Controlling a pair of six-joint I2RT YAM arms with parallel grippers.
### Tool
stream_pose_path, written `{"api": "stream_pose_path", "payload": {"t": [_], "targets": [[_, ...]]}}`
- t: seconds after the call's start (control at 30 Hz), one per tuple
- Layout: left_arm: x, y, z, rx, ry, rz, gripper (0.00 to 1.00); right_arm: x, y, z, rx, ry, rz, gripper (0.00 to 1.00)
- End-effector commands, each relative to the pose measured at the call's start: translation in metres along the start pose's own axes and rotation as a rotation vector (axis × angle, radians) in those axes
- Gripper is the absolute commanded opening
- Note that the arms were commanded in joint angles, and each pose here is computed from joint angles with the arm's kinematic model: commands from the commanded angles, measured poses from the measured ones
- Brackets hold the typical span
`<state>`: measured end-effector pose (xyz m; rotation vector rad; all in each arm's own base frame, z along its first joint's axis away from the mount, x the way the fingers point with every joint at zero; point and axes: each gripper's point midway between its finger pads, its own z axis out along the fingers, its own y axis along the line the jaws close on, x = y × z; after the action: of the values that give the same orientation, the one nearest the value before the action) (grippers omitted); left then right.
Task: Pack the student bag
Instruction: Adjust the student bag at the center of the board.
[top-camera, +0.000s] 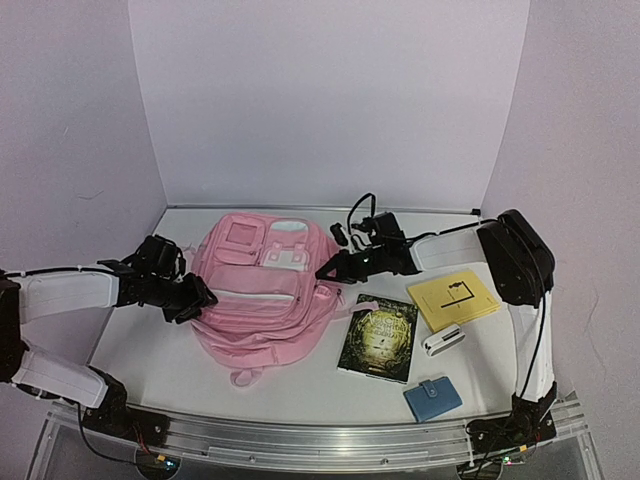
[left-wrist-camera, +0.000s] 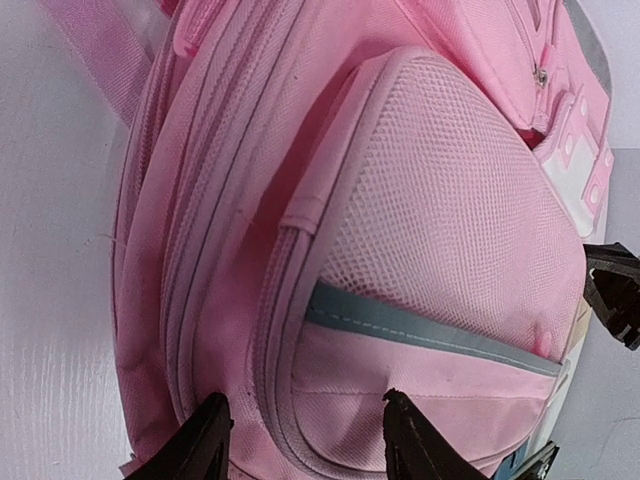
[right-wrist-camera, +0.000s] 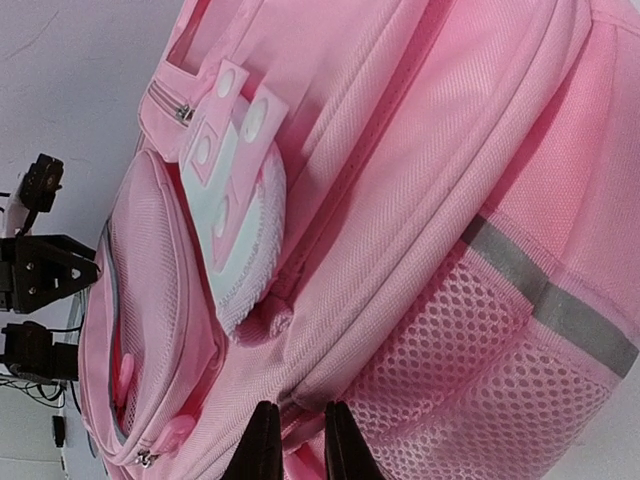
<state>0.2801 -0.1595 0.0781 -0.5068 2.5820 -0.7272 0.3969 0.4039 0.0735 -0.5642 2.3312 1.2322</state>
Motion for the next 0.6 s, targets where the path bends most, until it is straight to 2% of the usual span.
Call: {"api": "stream_pose_path", "payload": {"t": [0.0,0.3,0.57], "targets": [[-0.011,0.006,0.010,-0.002,-0.039,-0.002,0.50,0.012,0.019,-0.003,-0.095,0.020,-0.002,0.13],[-0.043,-0.027,0.026,0.072,-0.055,0.087,0.43,0.039,0.048,-0.016,-0.145,0.029,0.020,0.10],[-0.067,-0.074,0.040,0.197,-0.035,0.214,0.36,0.068,0.087,0.005,-0.159,0.077,-0.005,0.09]]}}
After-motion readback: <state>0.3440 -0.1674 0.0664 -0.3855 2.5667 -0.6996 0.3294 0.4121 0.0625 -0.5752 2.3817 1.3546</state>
